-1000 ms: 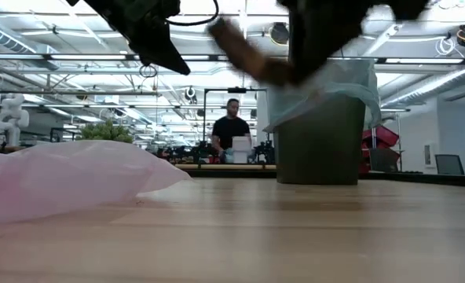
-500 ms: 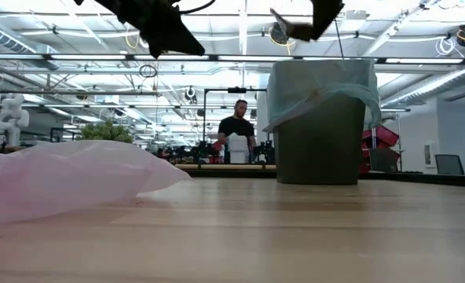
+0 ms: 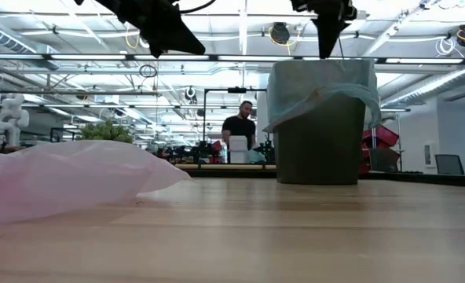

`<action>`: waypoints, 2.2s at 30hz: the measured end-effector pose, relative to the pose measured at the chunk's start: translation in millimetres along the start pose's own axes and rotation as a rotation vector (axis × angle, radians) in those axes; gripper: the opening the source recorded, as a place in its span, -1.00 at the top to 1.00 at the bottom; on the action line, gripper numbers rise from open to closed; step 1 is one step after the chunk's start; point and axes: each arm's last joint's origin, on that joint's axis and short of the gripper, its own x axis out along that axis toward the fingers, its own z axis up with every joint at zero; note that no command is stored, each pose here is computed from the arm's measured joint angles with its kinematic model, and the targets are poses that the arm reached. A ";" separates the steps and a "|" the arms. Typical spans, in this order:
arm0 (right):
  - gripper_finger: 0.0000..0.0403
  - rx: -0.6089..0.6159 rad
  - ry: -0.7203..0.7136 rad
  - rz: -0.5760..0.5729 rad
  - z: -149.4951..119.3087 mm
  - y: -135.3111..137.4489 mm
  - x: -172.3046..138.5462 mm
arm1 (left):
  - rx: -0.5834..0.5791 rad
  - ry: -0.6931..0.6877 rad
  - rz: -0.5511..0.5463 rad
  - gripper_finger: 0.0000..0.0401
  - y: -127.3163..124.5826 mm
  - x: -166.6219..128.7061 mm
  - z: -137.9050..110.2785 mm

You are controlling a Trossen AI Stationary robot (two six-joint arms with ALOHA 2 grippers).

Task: Place trash/remove bag and relplace
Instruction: Put the pink trash bag into the trash bin

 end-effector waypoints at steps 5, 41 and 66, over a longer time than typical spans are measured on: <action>-0.08 -0.014 0.064 0.311 -9.6 18.2 -20.6 | 0.001 0.002 0.000 1.00 0.0 0.0 -0.2; -0.47 0.203 0.862 0.069 -222.4 167.3 71.4 | 0.004 0.025 0.003 1.00 0.2 0.0 -2.4; 0.99 0.374 0.531 0.492 -235.1 217.0 86.9 | 0.003 0.024 0.003 1.00 0.2 0.0 -2.4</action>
